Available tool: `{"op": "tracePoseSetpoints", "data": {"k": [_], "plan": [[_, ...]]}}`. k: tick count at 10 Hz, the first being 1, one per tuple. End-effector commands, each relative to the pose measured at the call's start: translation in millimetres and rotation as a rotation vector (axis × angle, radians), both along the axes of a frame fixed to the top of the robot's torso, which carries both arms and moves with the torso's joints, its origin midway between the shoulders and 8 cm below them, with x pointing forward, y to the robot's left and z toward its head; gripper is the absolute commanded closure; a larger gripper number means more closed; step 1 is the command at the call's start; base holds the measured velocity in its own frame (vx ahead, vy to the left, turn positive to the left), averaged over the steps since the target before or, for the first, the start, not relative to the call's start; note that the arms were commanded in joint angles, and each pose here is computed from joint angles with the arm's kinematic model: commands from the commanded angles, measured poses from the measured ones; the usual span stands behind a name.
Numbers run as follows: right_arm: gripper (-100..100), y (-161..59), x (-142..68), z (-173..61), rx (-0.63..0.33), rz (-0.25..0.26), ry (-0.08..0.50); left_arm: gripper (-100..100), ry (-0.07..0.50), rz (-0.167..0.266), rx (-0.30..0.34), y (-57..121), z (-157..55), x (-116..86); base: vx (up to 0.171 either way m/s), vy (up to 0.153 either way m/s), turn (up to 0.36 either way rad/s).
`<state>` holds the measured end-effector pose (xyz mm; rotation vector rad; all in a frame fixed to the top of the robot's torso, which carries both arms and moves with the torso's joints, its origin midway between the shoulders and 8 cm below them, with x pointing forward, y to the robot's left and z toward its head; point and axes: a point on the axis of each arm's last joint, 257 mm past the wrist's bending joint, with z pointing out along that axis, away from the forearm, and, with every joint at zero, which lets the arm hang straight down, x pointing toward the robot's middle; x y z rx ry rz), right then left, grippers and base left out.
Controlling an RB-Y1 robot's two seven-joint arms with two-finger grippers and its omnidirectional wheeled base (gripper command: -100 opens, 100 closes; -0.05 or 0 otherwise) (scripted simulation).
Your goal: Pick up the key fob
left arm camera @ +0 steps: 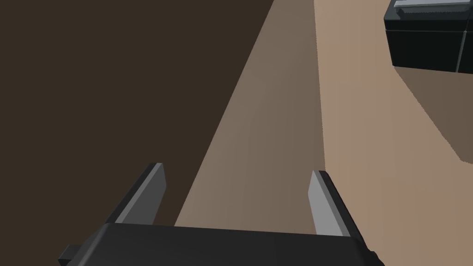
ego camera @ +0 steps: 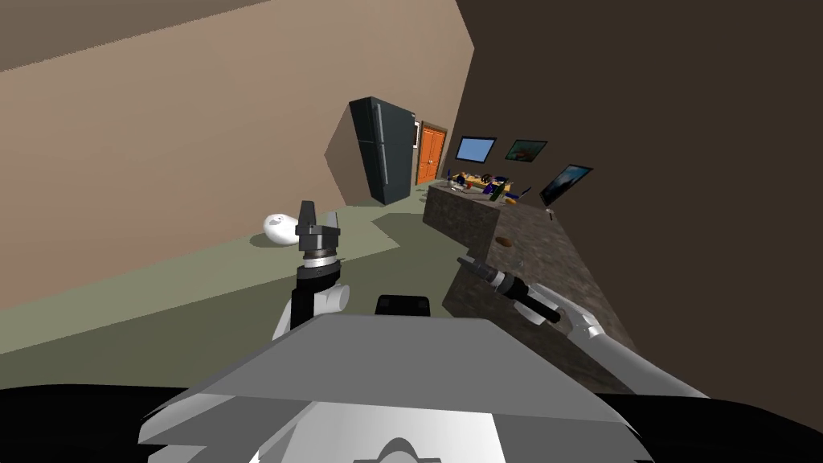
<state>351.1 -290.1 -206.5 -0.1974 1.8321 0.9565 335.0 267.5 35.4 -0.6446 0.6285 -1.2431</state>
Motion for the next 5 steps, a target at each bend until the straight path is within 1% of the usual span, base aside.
{"op": "tracePoseSetpoints", "data": {"k": [1, 2, 3, 4, 5], "plan": [[-100, -20, -6, -19, -0.073, 0.003, 0.043, 0, 0.000, 0.000, 0.000, 0.0, 0, 0, 0.026, 0.000, 0.129], [-100, -23, -6, -18, -0.091, 0.010, 0.046, 0, 0.000, 0.000, 0.000, 0.0, 0, 0, 0.026, -0.004, 0.093], [-100, -40, -15, -35, -0.148, 0.015, 0.084, 0, 0.000, 0.000, 0.000, 0.0, 0, 0, 0.031, -0.008, 0.161], [-100, -46, -15, -35, -0.171, 0.018, 0.089, 0, 0.000, 0.000, 0.000, 0.0, 0, 0, 0.030, -0.011, 0.079], [-100, -67, -25, -51, -0.232, 0.018, 0.132, 0, 0.000, 0.000, 0.000, 0.0, 0, 0, 0.035, -0.013, 0.158]]}}
